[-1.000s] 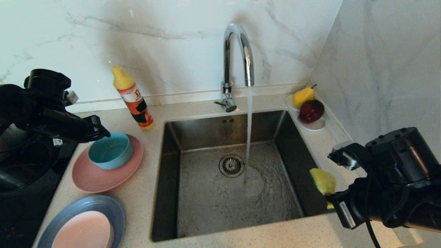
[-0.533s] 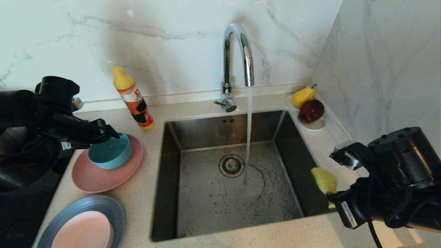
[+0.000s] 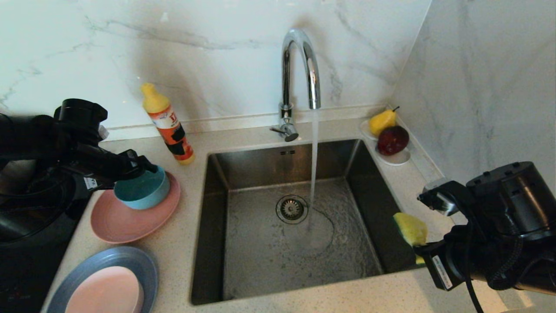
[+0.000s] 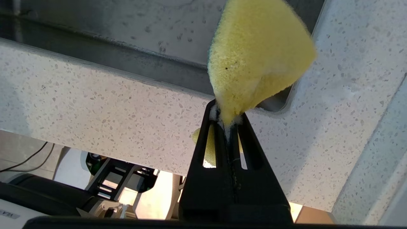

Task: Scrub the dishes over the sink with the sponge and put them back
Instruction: Pick up a bowl and the sponge

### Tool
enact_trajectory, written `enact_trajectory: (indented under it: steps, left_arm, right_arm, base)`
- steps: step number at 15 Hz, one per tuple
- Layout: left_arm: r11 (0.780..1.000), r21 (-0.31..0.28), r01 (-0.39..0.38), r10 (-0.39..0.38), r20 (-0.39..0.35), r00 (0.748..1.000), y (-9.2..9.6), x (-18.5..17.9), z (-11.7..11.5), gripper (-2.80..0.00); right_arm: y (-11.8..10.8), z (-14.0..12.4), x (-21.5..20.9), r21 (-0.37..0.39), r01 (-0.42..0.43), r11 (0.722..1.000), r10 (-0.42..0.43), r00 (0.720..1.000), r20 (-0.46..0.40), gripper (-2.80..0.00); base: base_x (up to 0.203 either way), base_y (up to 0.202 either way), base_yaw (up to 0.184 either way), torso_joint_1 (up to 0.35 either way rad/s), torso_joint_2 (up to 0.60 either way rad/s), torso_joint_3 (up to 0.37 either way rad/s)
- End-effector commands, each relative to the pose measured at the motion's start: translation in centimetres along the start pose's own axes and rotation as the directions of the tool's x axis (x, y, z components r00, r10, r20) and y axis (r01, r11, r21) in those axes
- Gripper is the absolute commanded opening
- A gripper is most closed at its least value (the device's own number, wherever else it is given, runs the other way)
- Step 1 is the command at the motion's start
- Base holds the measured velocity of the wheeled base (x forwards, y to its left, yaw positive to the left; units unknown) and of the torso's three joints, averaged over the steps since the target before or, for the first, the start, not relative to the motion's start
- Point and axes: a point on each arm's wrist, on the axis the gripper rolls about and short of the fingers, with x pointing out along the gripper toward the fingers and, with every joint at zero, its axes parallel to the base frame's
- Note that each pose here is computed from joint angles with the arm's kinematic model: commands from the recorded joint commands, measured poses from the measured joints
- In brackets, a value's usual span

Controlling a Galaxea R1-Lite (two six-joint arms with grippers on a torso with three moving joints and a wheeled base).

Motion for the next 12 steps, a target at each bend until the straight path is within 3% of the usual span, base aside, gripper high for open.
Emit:
enact_trajectory:
  steps: [1, 12]
  left_arm:
    - [1.000, -0.005, 0.000, -0.001, -0.010, 1.000, -0.23, 0.73, -0.09, 0.00]
    - [1.000, 0.005, 0.003, -0.003, -0.020, 1.000, -0.76, 1.24, -0.46, 0.00]
  right_arm:
    - [0.00, 0.10, -0.06, 0.000, 0.001, 1.000, -0.001, 1.000, 0.004, -2.80]
    - [0.00, -0.16, 0.00, -0.002, 0.000, 1.000, 0.000, 1.000, -0.003, -2.80]
  base:
    - [0.000, 0.000, 0.000, 0.000, 0.00, 0.000]
    - [0.000, 0.000, 0.000, 0.000, 0.00, 0.000]
